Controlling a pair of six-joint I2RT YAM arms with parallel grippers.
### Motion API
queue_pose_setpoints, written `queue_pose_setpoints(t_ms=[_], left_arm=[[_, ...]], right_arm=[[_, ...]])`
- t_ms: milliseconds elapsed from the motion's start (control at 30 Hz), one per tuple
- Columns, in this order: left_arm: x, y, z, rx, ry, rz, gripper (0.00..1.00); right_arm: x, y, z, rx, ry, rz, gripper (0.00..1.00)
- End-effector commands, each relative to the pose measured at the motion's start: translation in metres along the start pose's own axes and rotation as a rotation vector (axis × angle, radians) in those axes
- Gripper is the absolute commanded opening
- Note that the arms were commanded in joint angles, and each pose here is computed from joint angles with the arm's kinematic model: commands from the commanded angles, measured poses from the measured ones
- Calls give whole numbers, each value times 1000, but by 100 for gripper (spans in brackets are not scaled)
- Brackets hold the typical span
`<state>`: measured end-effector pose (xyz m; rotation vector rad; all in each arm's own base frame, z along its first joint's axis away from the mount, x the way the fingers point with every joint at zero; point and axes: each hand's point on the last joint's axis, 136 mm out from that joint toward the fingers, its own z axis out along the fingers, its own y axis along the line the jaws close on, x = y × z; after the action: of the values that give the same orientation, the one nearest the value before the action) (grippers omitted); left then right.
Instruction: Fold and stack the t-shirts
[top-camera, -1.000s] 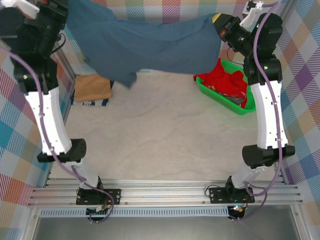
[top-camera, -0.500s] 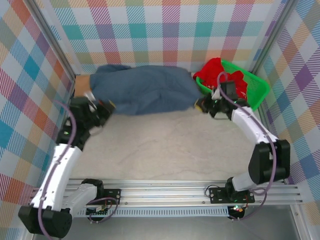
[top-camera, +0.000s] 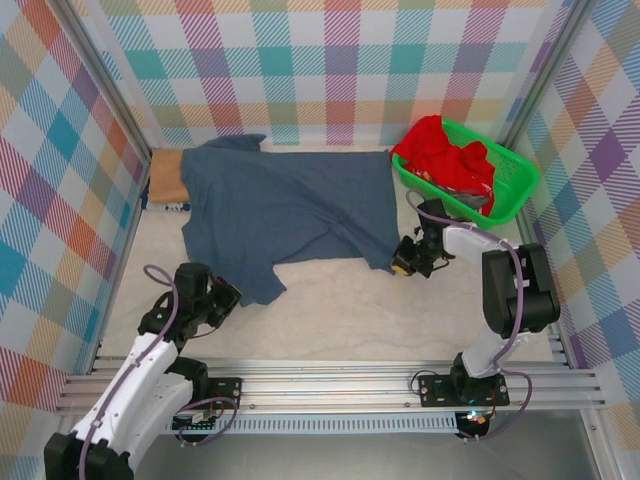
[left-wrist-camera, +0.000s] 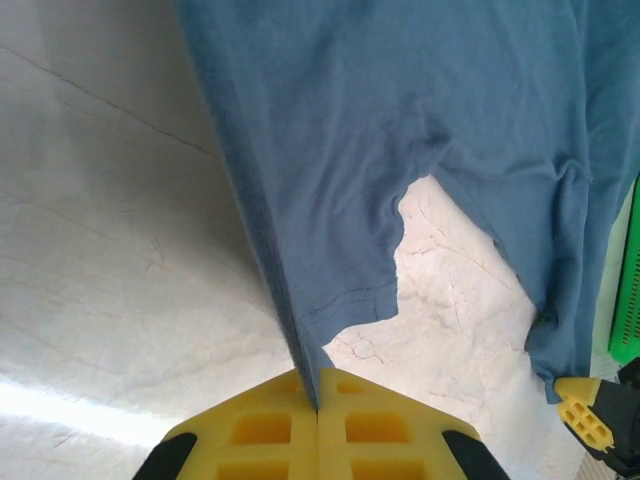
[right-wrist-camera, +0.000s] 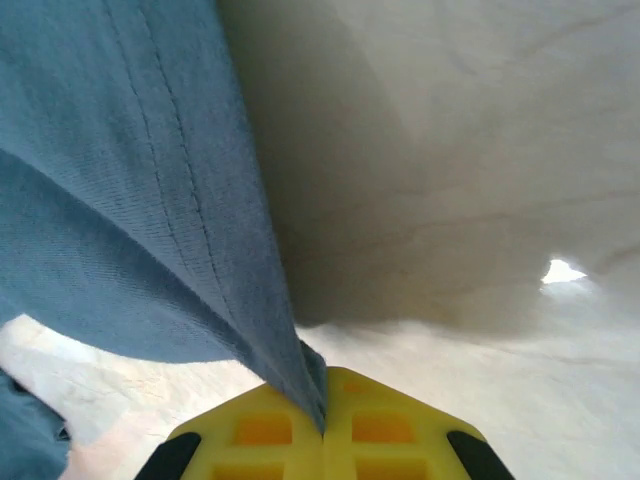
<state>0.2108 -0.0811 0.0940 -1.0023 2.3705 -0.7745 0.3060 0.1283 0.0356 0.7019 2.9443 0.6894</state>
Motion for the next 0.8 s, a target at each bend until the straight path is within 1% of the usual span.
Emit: queue_pose_setpoints(t_ms=[0,167,300,367,567,667,767], left_arm=[[4,9,-19,-53,-10,-13,0],[1,9,-47,-68,-47,-2,0],[16,7,-43,-50,34,-32,0],[20,7,-42,-48,57,-34,0],[15,6,-40,-56,34,-3,0],[13,-3,-34,-40,39,-7,0],[11,-6,-38,-55,32,17,0]], right_arm=[[7,-15,-24,96,-39,-31,0],[9,-32,-50,189,-110,-25,0],[17,-48,-59,252,-125,9,0],[21,-52,-59,256,-121,26,0],[24,-41,-47,178,-88,21,0],[22,-48,-49,234,-85,30,0],[20,-60,-60,306,-126,37,0]])
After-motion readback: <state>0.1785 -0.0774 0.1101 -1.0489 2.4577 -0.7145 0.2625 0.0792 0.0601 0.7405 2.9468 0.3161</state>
